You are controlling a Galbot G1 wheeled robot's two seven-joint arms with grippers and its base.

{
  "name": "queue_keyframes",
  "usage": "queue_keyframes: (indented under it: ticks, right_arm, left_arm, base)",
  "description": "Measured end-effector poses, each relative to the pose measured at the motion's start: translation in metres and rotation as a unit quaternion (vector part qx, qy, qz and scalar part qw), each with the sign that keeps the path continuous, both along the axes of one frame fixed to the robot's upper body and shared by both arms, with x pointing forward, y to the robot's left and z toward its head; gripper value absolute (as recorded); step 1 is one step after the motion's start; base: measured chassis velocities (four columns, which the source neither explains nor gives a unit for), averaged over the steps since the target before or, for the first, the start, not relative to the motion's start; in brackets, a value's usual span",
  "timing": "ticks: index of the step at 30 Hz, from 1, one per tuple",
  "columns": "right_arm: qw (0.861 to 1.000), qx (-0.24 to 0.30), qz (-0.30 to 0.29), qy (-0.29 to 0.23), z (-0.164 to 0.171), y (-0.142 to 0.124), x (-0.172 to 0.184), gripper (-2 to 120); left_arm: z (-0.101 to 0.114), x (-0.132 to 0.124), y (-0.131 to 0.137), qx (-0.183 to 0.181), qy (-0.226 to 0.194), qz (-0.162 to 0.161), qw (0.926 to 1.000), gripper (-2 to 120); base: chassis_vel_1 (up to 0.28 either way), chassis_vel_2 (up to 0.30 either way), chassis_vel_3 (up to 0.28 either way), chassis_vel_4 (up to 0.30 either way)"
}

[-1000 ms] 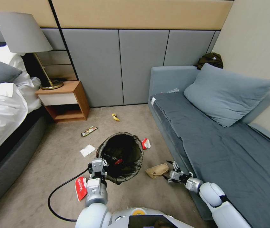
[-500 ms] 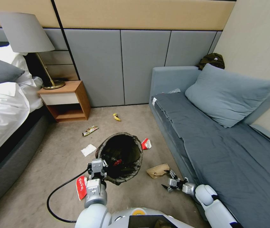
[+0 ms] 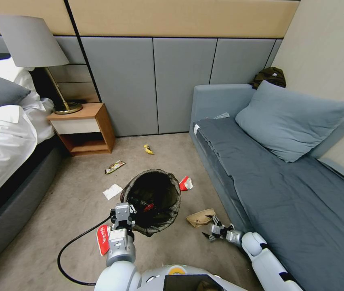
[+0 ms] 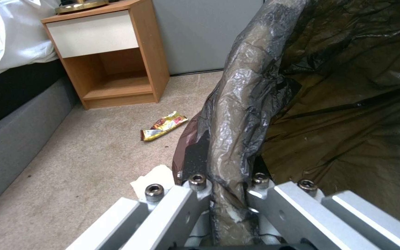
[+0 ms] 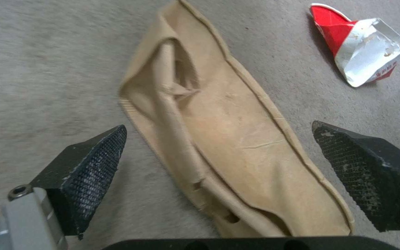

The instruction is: Pick up the trash bin, then pick up the garbage from the floor and place it into the trash bin.

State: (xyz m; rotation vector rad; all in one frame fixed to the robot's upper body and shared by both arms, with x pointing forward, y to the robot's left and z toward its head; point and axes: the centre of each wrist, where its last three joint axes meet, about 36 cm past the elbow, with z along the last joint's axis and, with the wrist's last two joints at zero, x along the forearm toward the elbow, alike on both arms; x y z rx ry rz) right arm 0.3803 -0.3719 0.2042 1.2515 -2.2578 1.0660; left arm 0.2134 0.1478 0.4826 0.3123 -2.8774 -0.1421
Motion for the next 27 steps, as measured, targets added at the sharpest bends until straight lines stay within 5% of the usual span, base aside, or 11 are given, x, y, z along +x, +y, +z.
queue_keyframes:
  ticks: [7, 27]
  right_arm:
    - [1.000, 0.009, -0.012, 0.007, -0.010, -0.005, 0.009, 88]
    - [0.999, 0.039, -0.029, 0.022, -0.029, 0.001, 0.001, 16]
  left_arm:
    - [0.000, 0.000, 0.000, 0.001, 0.001, 0.002, 1.0000, 0]
    - [-0.001, 0.000, 0.000, 0.001, 0.002, 0.003, 1.0000, 0]
  base:
    - [0.000, 0.000, 0.000, 0.000]
    - [0.000, 0.000, 0.000, 0.000]
